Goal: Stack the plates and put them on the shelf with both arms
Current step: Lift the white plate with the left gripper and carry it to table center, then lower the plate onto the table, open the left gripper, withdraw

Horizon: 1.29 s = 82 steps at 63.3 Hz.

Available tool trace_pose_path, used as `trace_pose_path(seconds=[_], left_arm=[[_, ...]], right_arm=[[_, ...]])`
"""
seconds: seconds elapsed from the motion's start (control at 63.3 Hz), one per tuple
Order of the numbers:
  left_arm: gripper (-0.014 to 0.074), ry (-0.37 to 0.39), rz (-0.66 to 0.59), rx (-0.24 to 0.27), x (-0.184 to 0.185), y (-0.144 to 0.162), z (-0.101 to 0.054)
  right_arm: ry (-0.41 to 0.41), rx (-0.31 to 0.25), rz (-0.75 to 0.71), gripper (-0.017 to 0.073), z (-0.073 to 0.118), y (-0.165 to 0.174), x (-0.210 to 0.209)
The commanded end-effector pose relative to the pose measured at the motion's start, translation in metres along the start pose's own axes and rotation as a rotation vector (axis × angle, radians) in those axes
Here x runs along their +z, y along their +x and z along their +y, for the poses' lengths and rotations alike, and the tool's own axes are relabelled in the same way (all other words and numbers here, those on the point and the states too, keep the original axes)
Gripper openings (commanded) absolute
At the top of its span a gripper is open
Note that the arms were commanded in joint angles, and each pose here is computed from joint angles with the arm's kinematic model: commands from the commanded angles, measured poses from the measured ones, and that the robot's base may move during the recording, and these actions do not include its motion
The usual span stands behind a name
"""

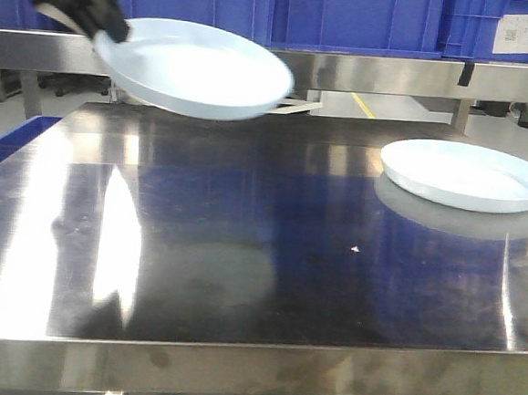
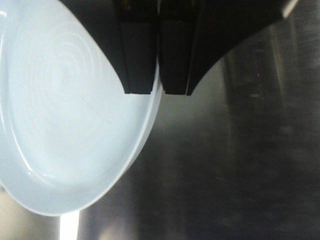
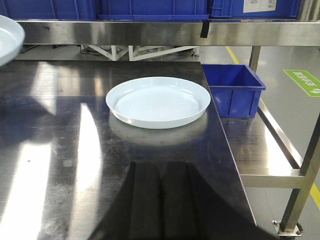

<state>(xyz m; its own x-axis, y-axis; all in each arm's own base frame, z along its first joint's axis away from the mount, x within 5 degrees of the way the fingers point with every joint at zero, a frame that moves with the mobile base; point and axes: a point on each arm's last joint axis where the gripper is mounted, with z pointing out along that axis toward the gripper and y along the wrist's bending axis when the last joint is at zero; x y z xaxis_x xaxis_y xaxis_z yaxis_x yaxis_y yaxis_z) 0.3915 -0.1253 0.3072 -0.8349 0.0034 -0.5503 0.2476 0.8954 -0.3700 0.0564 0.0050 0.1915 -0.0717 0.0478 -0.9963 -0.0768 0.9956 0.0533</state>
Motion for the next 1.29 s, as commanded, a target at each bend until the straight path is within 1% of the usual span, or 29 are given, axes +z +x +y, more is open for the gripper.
trace_pose_path(seconds=[0.0,0.079,0.174,0.221,0.347,0.442,0.6,0.663,0.79,0.948,1.058,1.137,1.279], left_arm=[[0.0088,0.077,-0.082,0.040,-0.009,-0.007,-0.036],[0.0088,0.097,-0.042,0.066,0.016,0.002,-0.051],[0.0088,0.103,-0.013,0.079,0.041,0.010,-0.060],[0.0088,0.101,0.005,0.080,0.053,0.014,-0.060],[0.0088,0.082,0.045,0.057,0.079,0.021,-0.052],[0.0088,0.075,0.058,0.051,0.086,0.023,-0.048],[0.0092,0.075,0.064,0.051,0.086,0.024,-0.048],[0.0106,0.075,0.066,0.051,0.086,0.024,-0.048],[0.0190,0.076,0.076,0.051,0.086,0.025,-0.048],[0.0385,0.082,0.098,0.050,0.085,0.026,-0.049],[0.0483,0.089,0.105,0.054,0.082,0.024,-0.051],[0.0500,0.098,0.107,0.069,0.074,0.020,-0.055],[0.0500,0.066,0.085,0.160,0.043,0.008,-0.062]], right_arm=[[0.005,-0.014,-0.121,0.0057,0.000,-0.014,-0.003],[0.005,-0.014,-0.121,0.0057,0.000,-0.014,-0.003],[0.005,-0.014,-0.121,0.0057,0.000,-0.014,-0.003],[0.005,-0.014,-0.121,0.0057,0.000,-0.014,-0.003],[0.005,-0.014,-0.121,0.0057,0.000,-0.014,-0.003],[0.005,-0.014,-0.121,0.0057,0.000,-0.014,-0.003],[0.005,-0.014,-0.121,0.0057,0.000,-0.014,-0.003],[0.005,-0.014,-0.121,0.0057,0.000,-0.014,-0.003],[0.005,-0.014,-0.121,0.0057,0.000,-0.014,-0.003],[0.005,-0.014,-0.121,0.0057,0.000,-0.014,-0.003],[0.005,-0.014,-0.121,0.0057,0.000,-0.014,-0.003],[0.005,-0.014,-0.121,0.0057,0.000,-0.014,-0.003],[0.005,-0.014,-0.121,0.0057,0.000,-0.014,-0.003]])
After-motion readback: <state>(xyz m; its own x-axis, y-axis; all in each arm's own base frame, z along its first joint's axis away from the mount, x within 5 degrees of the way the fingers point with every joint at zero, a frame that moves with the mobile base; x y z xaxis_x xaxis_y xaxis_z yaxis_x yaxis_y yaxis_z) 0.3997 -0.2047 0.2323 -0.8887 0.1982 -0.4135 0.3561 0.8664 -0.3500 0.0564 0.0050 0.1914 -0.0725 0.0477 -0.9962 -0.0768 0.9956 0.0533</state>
